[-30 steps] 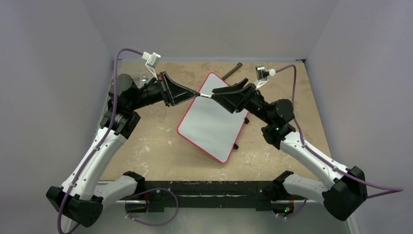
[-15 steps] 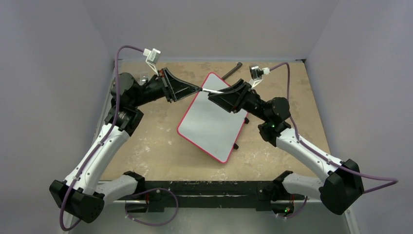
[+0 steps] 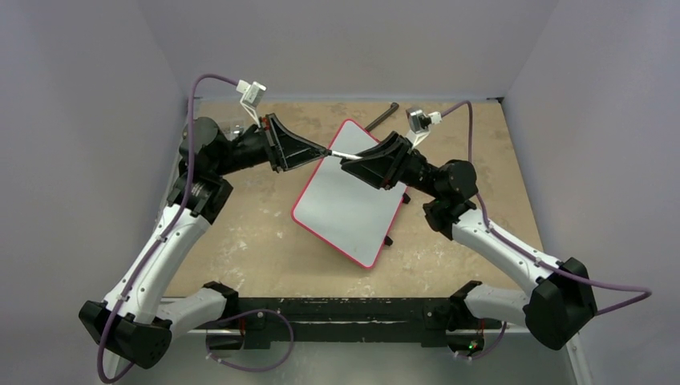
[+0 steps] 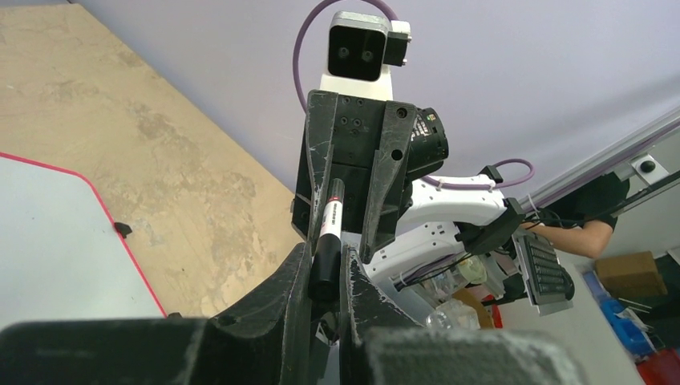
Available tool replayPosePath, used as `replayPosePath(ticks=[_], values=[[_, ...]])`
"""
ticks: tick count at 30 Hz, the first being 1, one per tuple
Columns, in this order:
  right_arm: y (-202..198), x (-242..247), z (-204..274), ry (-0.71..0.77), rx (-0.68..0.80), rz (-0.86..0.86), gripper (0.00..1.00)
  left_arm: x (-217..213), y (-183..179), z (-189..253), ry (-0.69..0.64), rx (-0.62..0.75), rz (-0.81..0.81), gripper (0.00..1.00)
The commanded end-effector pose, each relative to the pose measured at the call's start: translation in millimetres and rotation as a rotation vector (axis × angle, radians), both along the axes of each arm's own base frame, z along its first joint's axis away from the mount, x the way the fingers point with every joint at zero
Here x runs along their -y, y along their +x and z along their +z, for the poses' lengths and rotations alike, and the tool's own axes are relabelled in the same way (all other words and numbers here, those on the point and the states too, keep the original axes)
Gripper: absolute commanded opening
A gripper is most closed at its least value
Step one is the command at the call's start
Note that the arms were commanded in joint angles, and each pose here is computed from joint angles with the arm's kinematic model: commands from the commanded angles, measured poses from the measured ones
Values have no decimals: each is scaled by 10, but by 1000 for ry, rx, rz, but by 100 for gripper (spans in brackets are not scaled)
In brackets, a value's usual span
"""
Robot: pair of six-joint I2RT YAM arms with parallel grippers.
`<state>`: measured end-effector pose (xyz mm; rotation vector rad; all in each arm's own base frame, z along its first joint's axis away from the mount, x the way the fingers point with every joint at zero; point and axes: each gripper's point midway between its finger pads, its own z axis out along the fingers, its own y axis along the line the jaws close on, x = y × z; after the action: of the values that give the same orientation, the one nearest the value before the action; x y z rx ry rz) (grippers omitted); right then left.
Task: Write a sentence on the whiteboard
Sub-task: Open the pen cap from the whiteboard marker.
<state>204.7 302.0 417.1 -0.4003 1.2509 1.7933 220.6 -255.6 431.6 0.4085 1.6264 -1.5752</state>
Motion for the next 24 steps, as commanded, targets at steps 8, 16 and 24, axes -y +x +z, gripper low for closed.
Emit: replayPosePath(ticks=[8, 16, 24], values=[[-161, 82, 320, 88, 117, 27, 37, -121, -60, 16, 29, 43, 9, 0], [-139, 45, 285, 80, 105, 41, 31, -108, 6, -63, 37, 23, 5, 0], [-153, 27, 303, 93, 112, 53, 25, -93, 57, -152, 50, 8, 7, 0]])
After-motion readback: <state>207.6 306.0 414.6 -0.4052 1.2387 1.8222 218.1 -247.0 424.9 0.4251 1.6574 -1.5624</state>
